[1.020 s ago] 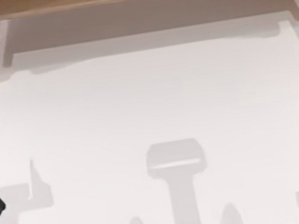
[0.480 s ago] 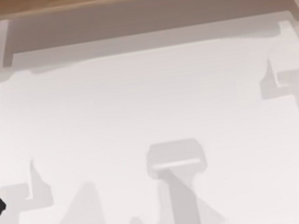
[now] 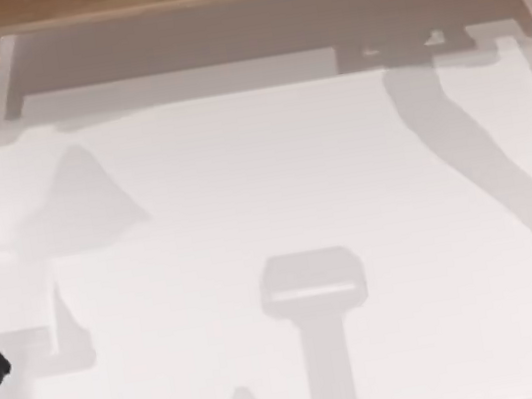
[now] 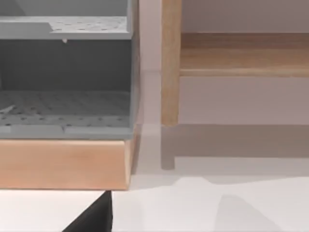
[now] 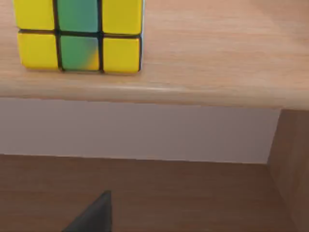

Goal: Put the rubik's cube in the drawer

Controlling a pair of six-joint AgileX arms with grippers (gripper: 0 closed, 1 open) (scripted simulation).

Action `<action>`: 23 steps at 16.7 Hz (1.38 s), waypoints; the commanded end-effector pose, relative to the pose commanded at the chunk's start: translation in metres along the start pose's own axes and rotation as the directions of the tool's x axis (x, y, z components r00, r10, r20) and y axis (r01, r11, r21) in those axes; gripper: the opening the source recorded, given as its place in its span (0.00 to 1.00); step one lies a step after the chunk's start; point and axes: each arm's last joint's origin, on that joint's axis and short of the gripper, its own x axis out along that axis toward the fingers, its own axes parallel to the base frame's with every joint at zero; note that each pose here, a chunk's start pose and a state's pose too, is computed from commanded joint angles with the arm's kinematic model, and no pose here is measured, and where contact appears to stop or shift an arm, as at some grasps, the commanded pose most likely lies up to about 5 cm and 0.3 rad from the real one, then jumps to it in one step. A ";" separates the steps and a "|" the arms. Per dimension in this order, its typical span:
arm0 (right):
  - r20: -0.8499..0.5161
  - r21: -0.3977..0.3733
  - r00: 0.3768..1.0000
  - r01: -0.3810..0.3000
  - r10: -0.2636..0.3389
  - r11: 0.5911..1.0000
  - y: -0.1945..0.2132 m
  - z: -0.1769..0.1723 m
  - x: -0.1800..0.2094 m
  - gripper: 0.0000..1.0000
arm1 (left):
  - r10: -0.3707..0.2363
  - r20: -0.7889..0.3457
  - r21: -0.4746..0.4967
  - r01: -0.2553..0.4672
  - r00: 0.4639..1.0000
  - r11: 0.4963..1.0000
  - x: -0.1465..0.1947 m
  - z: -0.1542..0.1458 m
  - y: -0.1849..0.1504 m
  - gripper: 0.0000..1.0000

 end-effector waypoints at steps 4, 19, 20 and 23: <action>0.067 0.027 0.998 -0.004 0.002 1.000 0.046 0.015 0.035 1.00 | 0.000 0.000 0.000 0.000 1.000 1.000 0.000 0.000 0.000 1.00; 0.111 0.050 0.994 -0.016 0.010 0.999 0.059 0.035 0.064 1.00 | 0.000 0.000 0.000 0.000 1.000 1.000 0.000 0.000 0.000 1.00; 0.112 0.050 0.994 -0.016 0.010 0.999 0.059 0.037 0.070 1.00 | 0.000 0.000 0.000 0.000 1.000 1.000 0.000 0.000 0.000 1.00; 0.117 0.052 0.993 -0.015 0.009 0.999 0.060 0.037 0.088 1.00 | 0.000 0.000 0.000 0.000 1.000 1.000 0.000 0.000 0.000 1.00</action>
